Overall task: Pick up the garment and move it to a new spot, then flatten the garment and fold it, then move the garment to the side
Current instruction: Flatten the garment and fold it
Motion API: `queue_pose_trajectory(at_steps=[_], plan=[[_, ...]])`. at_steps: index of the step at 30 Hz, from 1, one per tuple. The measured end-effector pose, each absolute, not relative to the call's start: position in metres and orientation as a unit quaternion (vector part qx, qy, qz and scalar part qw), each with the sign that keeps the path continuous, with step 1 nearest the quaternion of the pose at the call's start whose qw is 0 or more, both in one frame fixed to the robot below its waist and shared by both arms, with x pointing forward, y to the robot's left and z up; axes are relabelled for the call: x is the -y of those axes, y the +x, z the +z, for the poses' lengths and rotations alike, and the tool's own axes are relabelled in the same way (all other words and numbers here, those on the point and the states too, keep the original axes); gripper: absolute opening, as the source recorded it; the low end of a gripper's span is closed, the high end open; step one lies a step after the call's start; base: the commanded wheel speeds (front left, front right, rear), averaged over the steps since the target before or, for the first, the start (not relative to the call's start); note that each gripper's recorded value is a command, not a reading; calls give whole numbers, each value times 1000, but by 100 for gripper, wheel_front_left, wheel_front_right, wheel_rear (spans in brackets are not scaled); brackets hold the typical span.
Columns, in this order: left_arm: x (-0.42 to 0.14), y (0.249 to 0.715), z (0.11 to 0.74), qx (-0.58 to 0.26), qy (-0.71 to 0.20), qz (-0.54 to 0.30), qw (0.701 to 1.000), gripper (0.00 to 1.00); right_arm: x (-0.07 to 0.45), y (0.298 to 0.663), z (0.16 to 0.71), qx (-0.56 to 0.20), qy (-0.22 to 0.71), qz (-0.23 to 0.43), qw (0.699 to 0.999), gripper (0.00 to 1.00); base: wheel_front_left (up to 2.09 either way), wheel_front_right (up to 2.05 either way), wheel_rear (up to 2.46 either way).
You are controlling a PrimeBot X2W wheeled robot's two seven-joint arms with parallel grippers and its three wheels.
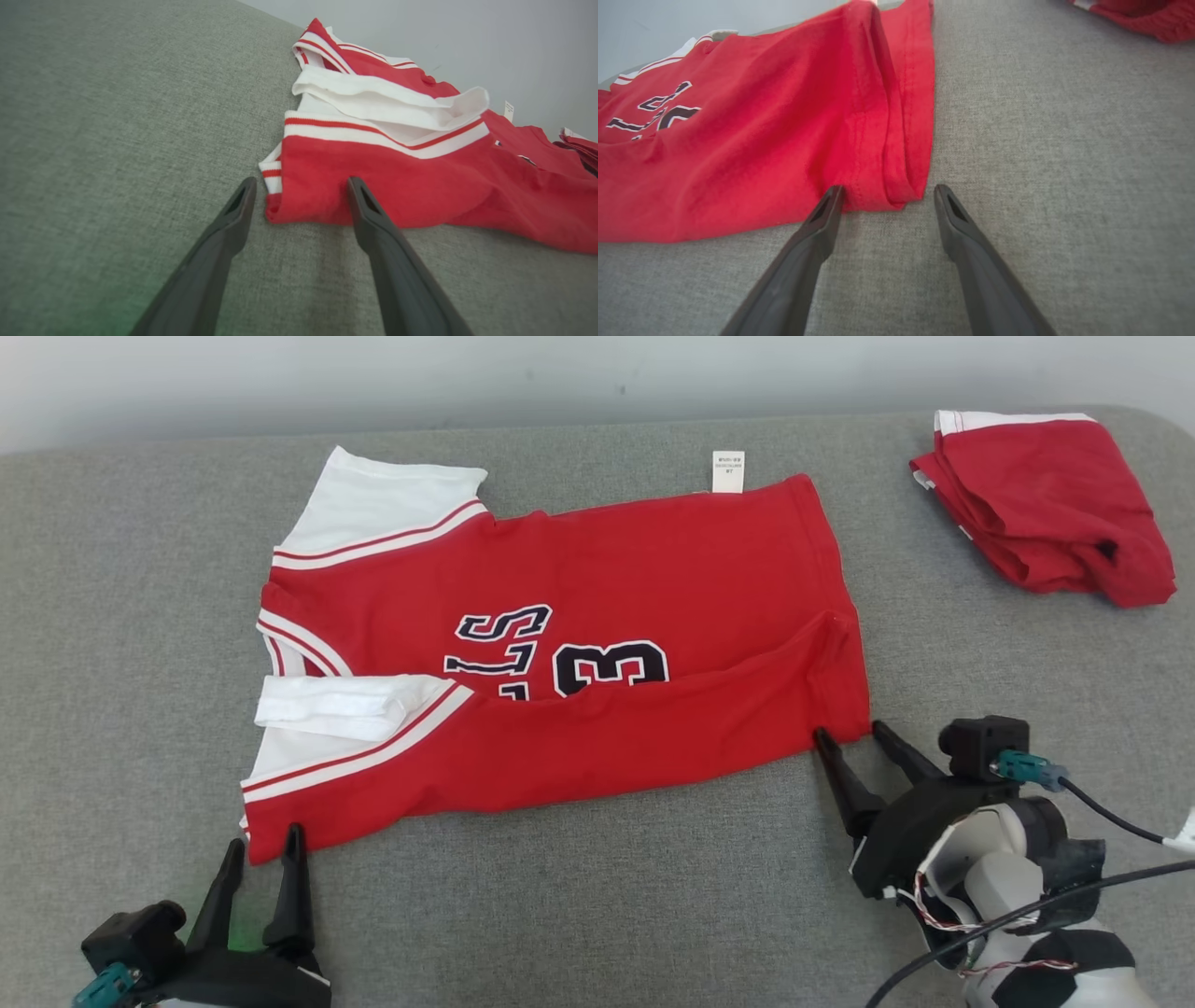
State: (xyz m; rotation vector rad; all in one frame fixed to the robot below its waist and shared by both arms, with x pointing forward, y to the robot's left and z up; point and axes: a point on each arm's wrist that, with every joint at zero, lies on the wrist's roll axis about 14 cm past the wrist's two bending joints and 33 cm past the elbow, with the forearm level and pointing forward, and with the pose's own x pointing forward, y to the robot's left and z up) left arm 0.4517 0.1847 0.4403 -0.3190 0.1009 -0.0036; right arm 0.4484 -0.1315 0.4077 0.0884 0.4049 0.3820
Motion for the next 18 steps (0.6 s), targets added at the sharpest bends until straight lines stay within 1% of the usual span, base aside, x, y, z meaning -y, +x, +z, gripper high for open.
queue_pose_trajectory(at_steps=[1,2,3,4,5,12,15,18], plan=[[-184,454,436,-57,-165,1,985,100,128,451,409,-196,47,190,961,80,0,0,0],[-183,455,435,-59,-166,0,984,59,126,452,408,-197,47,191,961,42,0,0,0],[-183,455,435,-59,-166,0,984,38,126,452,408,-197,47,191,961,35,0,0,0],[-182,456,434,-59,-167,0,984,7,126,452,408,-195,41,193,961,7,0,0,0],[-181,457,432,-63,-168,0,984,0,127,454,408,-194,36,193,961,0,0,0,0],[-181,460,430,-68,-168,2,983,0,126,459,412,-177,27,192,965,0,0,0,0],[-186,458,434,-62,-164,6,984,0,128,459,419,-165,38,188,967,0,0,0,0],[-193,448,436,-59,-159,13,985,0,130,452,423,-159,62,183,968,0,0,0,0]])
